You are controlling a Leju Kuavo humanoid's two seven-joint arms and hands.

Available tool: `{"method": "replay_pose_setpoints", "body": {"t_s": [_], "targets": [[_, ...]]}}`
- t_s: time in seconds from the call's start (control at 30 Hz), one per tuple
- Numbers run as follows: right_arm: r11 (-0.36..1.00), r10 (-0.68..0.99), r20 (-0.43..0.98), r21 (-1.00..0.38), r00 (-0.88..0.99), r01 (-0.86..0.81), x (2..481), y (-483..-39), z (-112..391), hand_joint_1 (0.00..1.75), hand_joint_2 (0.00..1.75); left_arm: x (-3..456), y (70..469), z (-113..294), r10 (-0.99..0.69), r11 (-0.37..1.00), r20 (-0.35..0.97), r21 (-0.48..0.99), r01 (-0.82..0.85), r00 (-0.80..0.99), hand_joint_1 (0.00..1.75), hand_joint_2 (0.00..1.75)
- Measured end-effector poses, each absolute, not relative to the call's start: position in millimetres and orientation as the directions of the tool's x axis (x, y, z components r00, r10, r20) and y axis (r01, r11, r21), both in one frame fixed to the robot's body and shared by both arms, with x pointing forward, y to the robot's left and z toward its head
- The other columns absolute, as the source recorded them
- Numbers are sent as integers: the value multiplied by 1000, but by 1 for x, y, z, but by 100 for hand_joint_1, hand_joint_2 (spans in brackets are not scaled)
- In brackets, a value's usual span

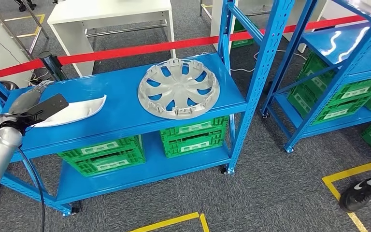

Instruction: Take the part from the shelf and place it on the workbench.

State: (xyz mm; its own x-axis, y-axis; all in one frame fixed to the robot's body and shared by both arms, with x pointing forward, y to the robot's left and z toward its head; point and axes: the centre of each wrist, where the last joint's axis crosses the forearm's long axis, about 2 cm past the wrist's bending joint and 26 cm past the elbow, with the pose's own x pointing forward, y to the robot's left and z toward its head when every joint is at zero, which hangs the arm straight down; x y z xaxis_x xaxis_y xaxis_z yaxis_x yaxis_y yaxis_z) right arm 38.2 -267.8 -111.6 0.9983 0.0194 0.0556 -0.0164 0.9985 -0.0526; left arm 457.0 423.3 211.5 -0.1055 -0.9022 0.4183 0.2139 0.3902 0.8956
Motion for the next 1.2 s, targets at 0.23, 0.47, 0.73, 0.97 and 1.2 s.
{"method": "replay_pose_setpoints", "body": {"t_s": [0.23, 0.47, 0.73, 0.97, 1.2], "targets": [[998, 17, 60, -54, 998, -14, 43, -268, -111, 0, 0, 462, 414, 218, -893, 396, 430, 889, 229, -129, 0, 0], [998, 13, 56, -54, 998, -10, 42, -269, -111, 0, 0, 462, 406, 214, -878, 412, 460, 866, 282, -130, 0, 175], [998, -4, 48, -55, 999, 6, 39, -269, -112, 0, 0, 464, 399, 212, -875, 424, 472, 853, 304, -107, 0, 175], [998, -20, 44, -63, 999, 23, 39, -269, -112, 0, 0, 467, 392, 216, -869, 423, 485, 829, 366, -94, 0, 175], [998, -16, 48, -60, 999, 19, 39, -270, -112, 0, 0, 467, 393, 215, -865, 410, 491, 810, 419, -103, 0, 175]]}}
